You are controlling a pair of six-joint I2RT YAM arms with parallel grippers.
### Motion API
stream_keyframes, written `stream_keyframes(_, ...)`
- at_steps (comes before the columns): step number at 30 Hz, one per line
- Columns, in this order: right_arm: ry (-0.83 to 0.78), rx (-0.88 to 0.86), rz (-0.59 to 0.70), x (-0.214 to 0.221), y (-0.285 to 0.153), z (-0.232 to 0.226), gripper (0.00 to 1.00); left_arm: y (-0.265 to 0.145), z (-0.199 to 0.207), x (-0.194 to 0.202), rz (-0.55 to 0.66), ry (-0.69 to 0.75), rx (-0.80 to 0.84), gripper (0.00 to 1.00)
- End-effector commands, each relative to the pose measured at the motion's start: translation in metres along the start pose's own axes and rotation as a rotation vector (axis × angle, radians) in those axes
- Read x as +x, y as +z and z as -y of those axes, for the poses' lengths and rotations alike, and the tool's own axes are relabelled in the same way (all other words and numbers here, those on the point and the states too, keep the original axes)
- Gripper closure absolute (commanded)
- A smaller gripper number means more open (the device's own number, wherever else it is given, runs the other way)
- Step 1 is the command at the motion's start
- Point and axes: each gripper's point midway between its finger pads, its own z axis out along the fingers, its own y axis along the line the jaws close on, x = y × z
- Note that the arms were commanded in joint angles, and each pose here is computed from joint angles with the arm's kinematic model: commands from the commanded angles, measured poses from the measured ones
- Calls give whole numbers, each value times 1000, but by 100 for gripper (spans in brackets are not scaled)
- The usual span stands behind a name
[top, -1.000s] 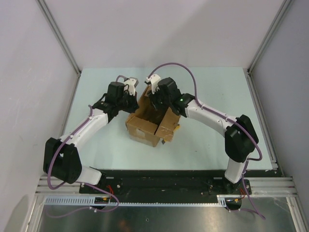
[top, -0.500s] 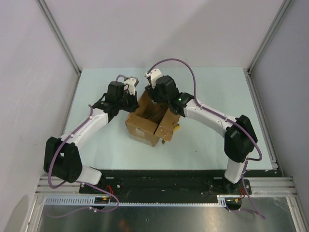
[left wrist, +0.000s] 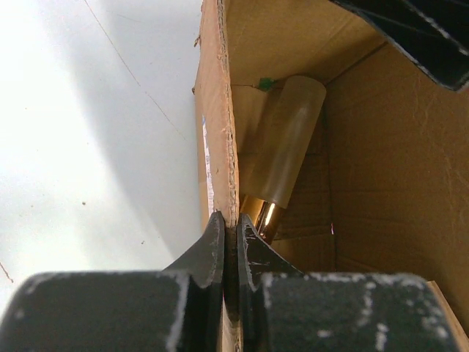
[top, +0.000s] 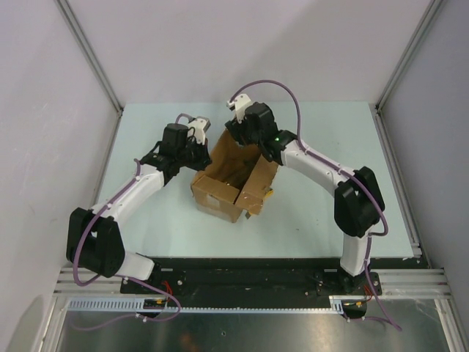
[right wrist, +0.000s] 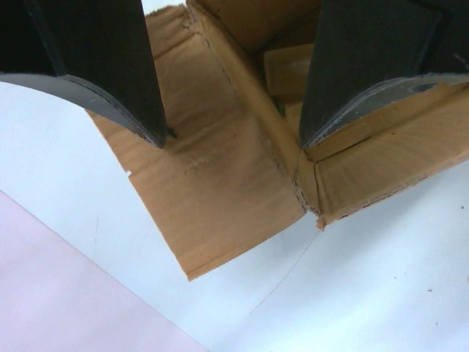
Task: Unpack the express box
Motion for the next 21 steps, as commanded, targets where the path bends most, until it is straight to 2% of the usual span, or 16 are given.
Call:
stream_keyframes(1,-38,-84,1,-6,11,-3,23,-8,17,-29,102,50,89,94)
stream_keyframes(7,-63,-185,-90,20,18,-9,24,-7,17,-30,102,54,93,94)
stream_keyframes(11,-61,-247,-134,30,18,-10,32,-6,14,-30,102,52,76,94)
stream_keyframes(12,-63,-266,-139,32,17,-12,39,-7,14,-32,106,53,72,94)
stream_keyframes(14,-68,-274,-146,33,15,-13,46,-6,12,-34,109,54,60,94)
stream_keyframes(15,-68,-292,-144,32,13,-15,59,-7,10,-35,112,55,48,94)
stream_keyframes(17,-49,-298,-152,29,11,-16,70,-6,7,-38,115,49,30,94)
stream_keyframes(18,-37,-301,-153,27,10,-16,81,-6,2,-41,123,44,0,94)
stream_keyframes(20,2,-293,-156,24,7,-16,89,-7,-2,-47,136,28,-26,89)
stream_keyframes(21,47,-283,-163,23,5,-17,93,-7,-4,-50,144,20,-41,82)
